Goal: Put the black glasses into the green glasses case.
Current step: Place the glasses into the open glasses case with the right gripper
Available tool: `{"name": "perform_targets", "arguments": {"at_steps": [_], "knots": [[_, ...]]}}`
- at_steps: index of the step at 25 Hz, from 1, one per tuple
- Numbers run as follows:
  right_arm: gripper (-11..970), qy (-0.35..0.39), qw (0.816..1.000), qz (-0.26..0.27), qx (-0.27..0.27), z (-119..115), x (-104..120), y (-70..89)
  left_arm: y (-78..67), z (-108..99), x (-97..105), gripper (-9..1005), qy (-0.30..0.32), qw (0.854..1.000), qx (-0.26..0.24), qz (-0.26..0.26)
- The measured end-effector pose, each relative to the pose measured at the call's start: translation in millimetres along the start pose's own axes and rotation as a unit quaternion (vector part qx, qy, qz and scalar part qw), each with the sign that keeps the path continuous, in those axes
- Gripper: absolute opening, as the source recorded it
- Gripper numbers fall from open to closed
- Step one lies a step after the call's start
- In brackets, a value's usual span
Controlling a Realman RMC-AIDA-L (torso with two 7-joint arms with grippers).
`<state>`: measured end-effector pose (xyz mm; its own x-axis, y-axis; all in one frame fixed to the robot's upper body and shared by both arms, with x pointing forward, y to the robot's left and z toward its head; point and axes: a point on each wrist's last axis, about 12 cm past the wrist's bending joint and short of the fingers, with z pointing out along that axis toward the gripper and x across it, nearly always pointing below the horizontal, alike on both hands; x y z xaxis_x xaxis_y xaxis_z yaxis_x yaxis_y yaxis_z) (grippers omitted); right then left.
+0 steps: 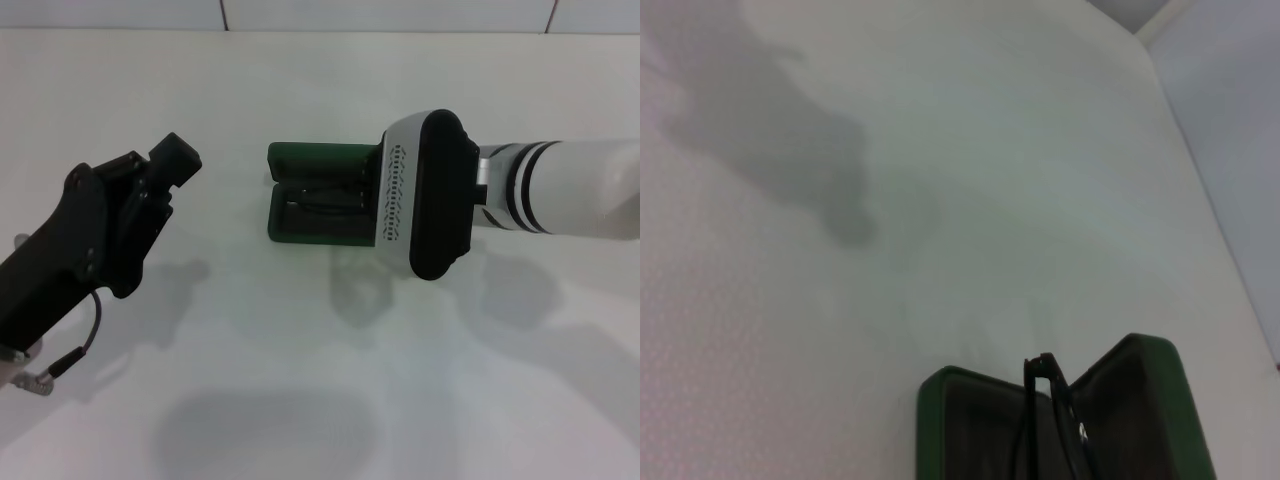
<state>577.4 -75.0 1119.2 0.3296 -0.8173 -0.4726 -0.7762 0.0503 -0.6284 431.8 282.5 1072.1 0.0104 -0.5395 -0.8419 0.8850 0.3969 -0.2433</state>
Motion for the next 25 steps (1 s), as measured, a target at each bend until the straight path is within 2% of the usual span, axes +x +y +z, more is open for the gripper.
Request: {"name": "perform_targets", "arguments": {"at_steps": [25], "knots": [[64, -0.002, 1.000, 0.021, 0.001, 1.5, 3.5, 0.6, -1.5, -3.0, 2.6, 29, 0.004, 1.000, -0.009, -0.003]]}}
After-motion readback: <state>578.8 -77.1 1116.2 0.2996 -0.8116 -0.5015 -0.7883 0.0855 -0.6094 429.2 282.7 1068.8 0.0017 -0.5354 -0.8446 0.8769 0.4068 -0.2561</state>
